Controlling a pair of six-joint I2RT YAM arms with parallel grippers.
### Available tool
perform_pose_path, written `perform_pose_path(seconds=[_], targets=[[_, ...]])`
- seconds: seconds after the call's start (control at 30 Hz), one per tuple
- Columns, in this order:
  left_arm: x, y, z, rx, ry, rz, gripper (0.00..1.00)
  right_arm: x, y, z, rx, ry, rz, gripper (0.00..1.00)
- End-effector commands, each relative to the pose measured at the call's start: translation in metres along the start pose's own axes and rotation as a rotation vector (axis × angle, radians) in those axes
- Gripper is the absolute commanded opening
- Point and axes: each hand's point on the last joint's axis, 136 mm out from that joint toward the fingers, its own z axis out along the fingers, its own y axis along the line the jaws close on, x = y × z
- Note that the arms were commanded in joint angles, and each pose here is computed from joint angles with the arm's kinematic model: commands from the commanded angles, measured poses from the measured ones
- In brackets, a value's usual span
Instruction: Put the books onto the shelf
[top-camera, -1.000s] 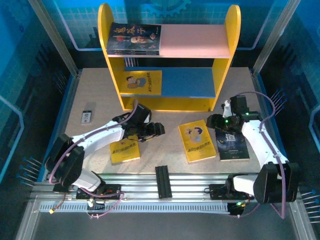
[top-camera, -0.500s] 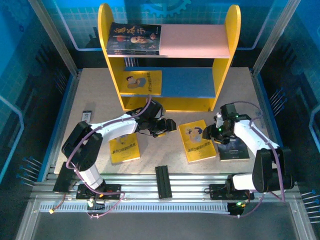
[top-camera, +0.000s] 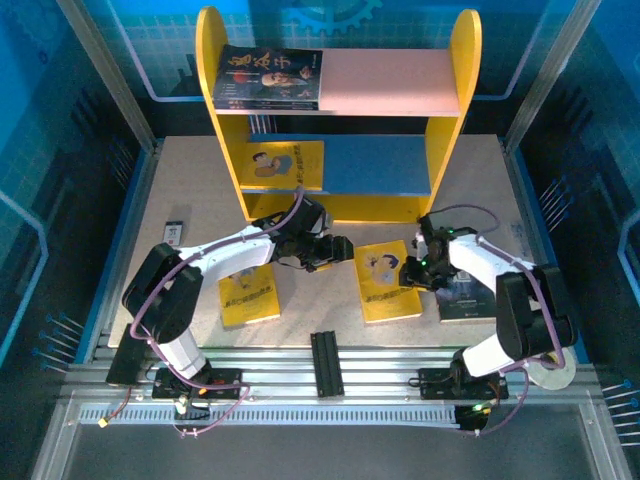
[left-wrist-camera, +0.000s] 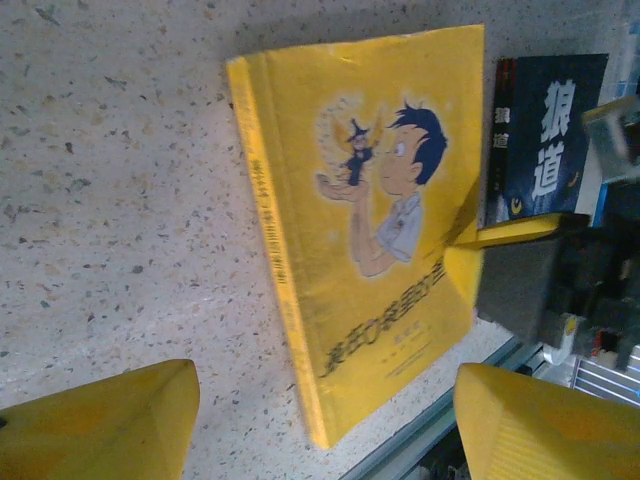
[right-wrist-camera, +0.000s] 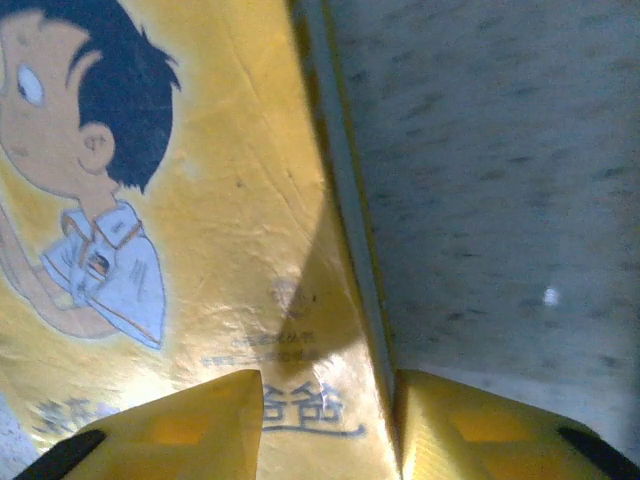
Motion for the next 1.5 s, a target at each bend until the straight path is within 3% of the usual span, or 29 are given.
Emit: perform_pose_path(seconds=[0.0, 0.23, 0.43, 0.8, 0.9, 1.17, 1.27, 1.47], targets=[[-0.003, -0.024, -0.019, 0.049, -0.019, 0.042, 0.69, -0.007, 0.036, 0.008, -0.062, -0.006, -0.038, 0.36], [0.001, -0.013, -0.014, 0.018, -0.007, 0.028, 0.69, -0.017, 0.104, 0.029, -0.153, 0.001, -0.115, 0.34], [0.0, -0.008, -0.006, 0.008, 0.006, 0.022, 0.69, -0.027, 0.101, 0.012, -0.129, -0.038, -0.125, 0.38], [-0.003, -0.013, 0.002, 0.025, 0.021, 0.036, 0.69, -0.032, -0.029, -0.071, 0.028, -0.208, 0.1, 0.6], [-0.007, -0.02, 0.006, 0.044, 0.031, 0.039, 0.69, -0.038, -0.057, -0.078, 0.043, -0.241, 0.166, 0.67], [-0.01, -0.056, 0.029, 0.112, 0.068, 0.079, 0.69, -0.047, -0.125, -0.071, 0.094, -0.275, 0.354, 0.73], [-0.005, -0.072, 0.046, 0.13, 0.097, 0.106, 0.69, -0.051, -0.143, -0.068, 0.046, -0.288, 0.428, 0.73], [0.004, -0.105, 0.085, 0.168, 0.163, 0.149, 0.69, -0.055, -0.17, -0.071, 0.108, -0.293, 0.464, 0.73]])
